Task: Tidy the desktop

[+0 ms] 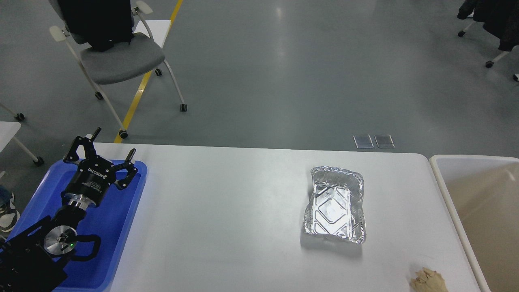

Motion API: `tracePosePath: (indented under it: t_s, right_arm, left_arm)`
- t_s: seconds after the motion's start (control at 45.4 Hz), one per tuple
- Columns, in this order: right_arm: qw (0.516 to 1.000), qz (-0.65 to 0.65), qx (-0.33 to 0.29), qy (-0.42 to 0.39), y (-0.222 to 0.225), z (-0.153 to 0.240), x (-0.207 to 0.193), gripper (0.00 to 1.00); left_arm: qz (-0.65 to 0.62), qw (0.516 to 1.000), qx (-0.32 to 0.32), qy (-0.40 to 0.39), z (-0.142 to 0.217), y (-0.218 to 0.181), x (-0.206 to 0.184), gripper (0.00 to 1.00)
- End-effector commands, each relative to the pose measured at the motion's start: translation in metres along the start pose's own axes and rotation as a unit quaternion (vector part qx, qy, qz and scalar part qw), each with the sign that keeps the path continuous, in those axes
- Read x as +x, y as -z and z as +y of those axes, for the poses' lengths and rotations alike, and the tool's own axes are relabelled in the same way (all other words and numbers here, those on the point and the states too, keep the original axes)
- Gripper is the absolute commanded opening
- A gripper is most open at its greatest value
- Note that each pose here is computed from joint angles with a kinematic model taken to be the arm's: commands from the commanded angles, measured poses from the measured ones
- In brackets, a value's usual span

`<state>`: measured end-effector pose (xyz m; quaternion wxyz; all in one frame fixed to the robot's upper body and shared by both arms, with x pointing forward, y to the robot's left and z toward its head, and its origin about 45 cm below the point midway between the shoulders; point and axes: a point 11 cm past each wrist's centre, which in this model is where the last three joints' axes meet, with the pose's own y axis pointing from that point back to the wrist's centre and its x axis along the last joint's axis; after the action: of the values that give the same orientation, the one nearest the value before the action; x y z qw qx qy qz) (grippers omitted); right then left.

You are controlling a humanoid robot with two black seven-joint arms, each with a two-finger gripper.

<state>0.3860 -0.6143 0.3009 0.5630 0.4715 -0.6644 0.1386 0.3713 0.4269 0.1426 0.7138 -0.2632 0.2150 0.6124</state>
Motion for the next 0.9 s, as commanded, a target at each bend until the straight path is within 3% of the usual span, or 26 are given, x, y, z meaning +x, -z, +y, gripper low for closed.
tracePosePath:
  t_s: [0.0,0.242,0.506,0.881]
  right_arm:
    - [0.997,0.000,-0.064,-0.038,-0.059,0.004,-0.039,0.00]
    - [0.994,-0.049,-0.101,-0.013,-0.101,0.013,-0.100,0.00]
    - [0.989,-0.085,-0.117,0.016,-0.113,0.022,-0.155,0.00]
    - [0.987,-0.097,-0.121,0.032,-0.113,0.026,-0.178,0.00]
  left_arm:
    - [0.000,1.000,0.000,0.000,0.000,0.000,0.000,0.99]
    - [0.000,1.000,0.000,0.000,0.000,0.000,0.000,0.99]
    - [0.000,1.000,0.000,0.000,0.000,0.000,0.000,0.99]
    - [0.000,1.000,0.000,0.000,0.000,0.000,0.000,0.99]
